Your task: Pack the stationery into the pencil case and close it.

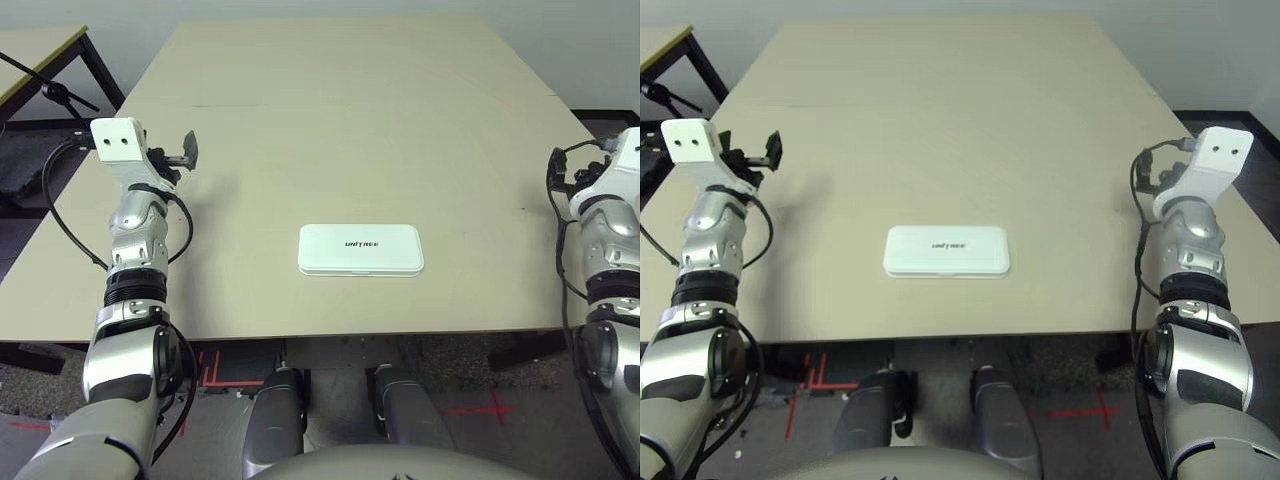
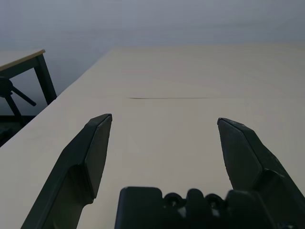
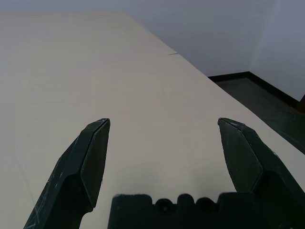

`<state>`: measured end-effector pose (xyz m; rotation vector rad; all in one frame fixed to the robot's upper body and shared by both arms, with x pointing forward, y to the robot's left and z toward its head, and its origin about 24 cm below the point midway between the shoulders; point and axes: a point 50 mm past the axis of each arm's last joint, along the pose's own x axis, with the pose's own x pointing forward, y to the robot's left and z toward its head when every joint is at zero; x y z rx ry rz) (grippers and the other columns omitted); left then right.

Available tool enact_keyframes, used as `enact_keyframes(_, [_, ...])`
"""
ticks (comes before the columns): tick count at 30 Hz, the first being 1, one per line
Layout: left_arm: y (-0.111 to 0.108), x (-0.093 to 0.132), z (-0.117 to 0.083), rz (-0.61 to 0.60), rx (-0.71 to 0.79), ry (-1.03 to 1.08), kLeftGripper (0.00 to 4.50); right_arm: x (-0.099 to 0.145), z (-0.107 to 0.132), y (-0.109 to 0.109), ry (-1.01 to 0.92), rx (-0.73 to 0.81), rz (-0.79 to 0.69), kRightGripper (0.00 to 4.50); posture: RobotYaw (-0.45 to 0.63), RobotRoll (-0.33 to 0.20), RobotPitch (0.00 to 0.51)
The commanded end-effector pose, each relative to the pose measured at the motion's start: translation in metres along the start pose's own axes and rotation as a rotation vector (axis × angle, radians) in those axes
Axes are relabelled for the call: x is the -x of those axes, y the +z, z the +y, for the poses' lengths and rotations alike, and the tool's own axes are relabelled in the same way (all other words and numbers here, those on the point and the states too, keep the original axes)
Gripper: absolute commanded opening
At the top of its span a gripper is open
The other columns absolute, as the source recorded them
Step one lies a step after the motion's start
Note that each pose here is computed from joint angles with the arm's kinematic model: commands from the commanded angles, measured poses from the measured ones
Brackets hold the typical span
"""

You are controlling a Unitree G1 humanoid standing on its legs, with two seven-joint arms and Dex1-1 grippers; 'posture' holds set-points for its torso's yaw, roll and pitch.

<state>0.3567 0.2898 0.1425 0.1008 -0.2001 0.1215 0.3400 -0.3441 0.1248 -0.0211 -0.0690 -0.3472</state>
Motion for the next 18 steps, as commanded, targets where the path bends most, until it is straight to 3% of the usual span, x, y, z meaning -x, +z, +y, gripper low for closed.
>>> enact_keyframes(1, [-0.002,0.001,-0.002,-0.002,-0.006,-0.002,4.46,0.002,0.003,-0.007,0.003,-0.025,0.009,4.5,-0.11,0.0,0.138])
enact_keyframes(18, [0.003,-0.007,-0.013,-0.007,-0.013,-0.059,4.46,0.003,0.007,-0.008,0.022,-0.028,0.0,4.5,-0.13,0.0,0.108])
